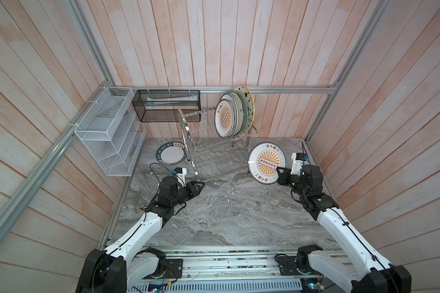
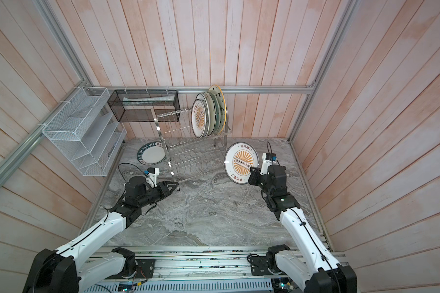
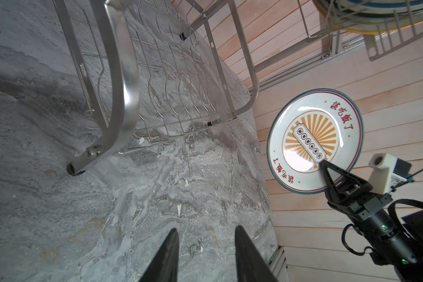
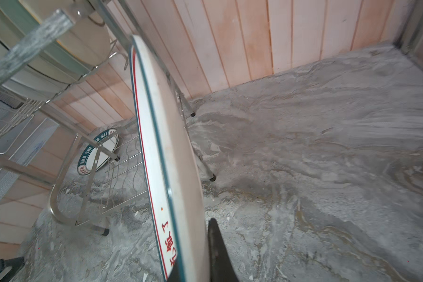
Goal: Load plates into a dish rack
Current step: Place the plate on the dish rack.
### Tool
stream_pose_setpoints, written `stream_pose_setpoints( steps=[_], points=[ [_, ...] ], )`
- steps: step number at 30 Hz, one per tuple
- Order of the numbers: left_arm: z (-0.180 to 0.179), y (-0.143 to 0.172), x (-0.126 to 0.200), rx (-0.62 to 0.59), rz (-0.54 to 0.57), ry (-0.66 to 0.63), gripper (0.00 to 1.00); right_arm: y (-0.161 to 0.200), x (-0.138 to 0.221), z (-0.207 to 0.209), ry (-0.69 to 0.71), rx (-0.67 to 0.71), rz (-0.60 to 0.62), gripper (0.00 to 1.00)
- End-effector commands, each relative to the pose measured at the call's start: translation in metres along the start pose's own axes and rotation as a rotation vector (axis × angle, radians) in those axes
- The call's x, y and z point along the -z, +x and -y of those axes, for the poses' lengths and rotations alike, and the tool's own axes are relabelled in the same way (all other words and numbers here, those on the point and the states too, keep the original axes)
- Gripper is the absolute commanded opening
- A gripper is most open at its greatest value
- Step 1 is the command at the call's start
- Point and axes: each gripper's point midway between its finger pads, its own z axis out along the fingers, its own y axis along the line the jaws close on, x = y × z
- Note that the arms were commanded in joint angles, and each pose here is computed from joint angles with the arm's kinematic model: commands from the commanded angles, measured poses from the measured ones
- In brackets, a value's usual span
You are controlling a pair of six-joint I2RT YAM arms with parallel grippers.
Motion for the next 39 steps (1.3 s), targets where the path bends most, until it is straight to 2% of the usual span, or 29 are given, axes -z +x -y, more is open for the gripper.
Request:
stream_pose_setpoints(
  steps=[1,9,15,19,23,29,39],
  points=[
    [0.007,-0.008,0.004,-0.016,0.022,0.0,0.39,-0.061,0.031,-0.001,0.073,0.054,0.197,0.0],
    [0.014,-0.008,0.004,-0.003,0.011,0.027,0.4,-0.146,0.085,-0.038,0.001,0.117,0.495,0.0],
    [0.018,-0.012,0.009,-0.017,0.027,0.017,0.4,-0.184,0.108,-0.072,-0.111,0.168,0.609,0.0],
    [0.016,-0.016,0.012,-0.012,0.043,-0.011,0.4,-0.198,0.117,-0.1,-0.212,0.169,0.658,0.0],
    [0.017,-0.017,0.014,-0.013,0.058,-0.007,0.4,-0.201,0.11,-0.142,-0.301,0.19,0.684,0.0],
    [0.014,-0.012,0.02,-0.018,0.056,-0.023,0.4,-0.205,0.087,-0.202,-0.334,0.179,0.693,0.0],
    [0.005,-0.005,0.034,-0.029,0.076,-0.057,0.4,-0.205,0.024,-0.272,-0.268,0.202,0.677,0.0]
  ],
)
